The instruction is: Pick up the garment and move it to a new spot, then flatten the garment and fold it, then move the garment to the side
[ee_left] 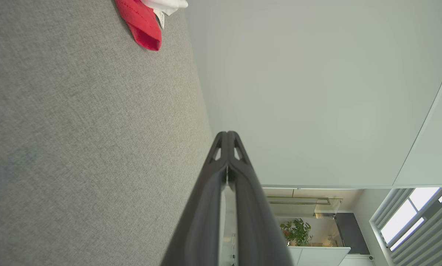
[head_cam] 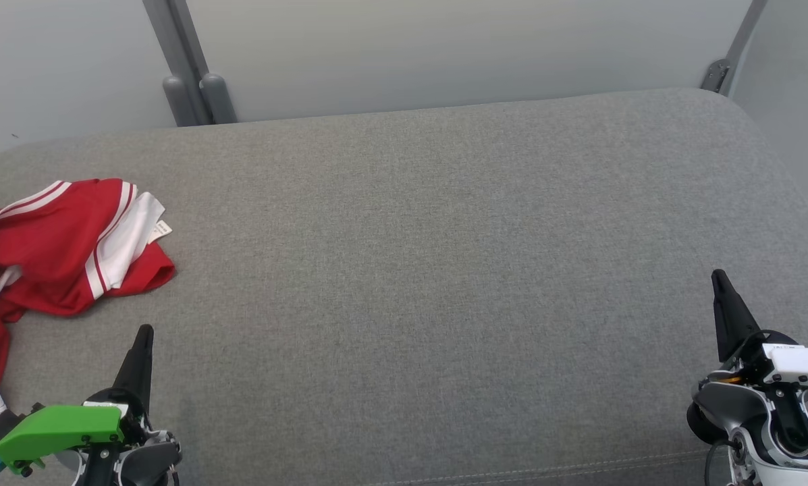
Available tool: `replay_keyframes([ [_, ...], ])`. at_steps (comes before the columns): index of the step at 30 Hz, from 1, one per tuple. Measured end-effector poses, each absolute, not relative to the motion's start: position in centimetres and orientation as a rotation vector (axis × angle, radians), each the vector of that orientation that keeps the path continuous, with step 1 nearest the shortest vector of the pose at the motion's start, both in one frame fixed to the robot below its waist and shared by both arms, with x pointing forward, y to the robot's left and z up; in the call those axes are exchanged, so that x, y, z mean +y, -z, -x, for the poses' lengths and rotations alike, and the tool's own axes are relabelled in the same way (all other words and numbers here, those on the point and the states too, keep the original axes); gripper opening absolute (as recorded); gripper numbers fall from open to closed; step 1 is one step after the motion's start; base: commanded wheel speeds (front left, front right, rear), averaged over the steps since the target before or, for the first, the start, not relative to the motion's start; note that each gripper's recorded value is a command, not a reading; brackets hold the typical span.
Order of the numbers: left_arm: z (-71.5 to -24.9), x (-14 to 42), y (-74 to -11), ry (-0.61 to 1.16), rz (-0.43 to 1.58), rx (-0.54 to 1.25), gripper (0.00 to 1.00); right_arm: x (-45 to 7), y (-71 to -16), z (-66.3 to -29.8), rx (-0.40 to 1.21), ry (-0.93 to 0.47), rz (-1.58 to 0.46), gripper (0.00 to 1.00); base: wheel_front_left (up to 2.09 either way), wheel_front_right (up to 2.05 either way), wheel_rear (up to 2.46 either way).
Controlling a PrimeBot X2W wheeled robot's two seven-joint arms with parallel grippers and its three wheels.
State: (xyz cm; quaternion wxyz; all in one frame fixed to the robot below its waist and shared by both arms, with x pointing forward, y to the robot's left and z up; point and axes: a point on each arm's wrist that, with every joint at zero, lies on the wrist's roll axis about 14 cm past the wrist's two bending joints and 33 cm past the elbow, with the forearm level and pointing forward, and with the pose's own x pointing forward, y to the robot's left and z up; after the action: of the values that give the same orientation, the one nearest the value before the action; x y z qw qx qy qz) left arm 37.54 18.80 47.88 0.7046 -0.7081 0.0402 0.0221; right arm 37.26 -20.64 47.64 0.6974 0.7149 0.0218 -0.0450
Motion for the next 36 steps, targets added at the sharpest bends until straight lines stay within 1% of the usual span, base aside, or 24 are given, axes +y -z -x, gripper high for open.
replay_keyframes([
  [18, -37.5, 18.8, -47.9, -0.049, 1.574, 0.089, 0.00, -20.6, -47.6, -37.3, 0.049, 0.100, -1.594, 0.00, 0.00, 0.00, 0.00],
  [19, -37.5, 18.8, -47.7, -0.053, 1.575, 0.094, 1.00, -20.6, -47.5, -37.2, 0.053, 0.105, -1.595, 1.00, 0.00, 0.00, 0.00],
  [24, -36.1, 18.2, -45.2, -0.112, 1.594, 0.155, 1.00, -20.0, -44.8, -35.7, 0.117, 0.169, -1.615, 1.00, 0.00, 0.00, 0.00],
  [36, -36.4, 18.3, -46.0, -0.105, 1.583, 0.125, 1.00, -19.7, -45.7, -36.1, 0.095, 0.146, -1.599, 1.00, 0.00, 0.00, 0.00],
])
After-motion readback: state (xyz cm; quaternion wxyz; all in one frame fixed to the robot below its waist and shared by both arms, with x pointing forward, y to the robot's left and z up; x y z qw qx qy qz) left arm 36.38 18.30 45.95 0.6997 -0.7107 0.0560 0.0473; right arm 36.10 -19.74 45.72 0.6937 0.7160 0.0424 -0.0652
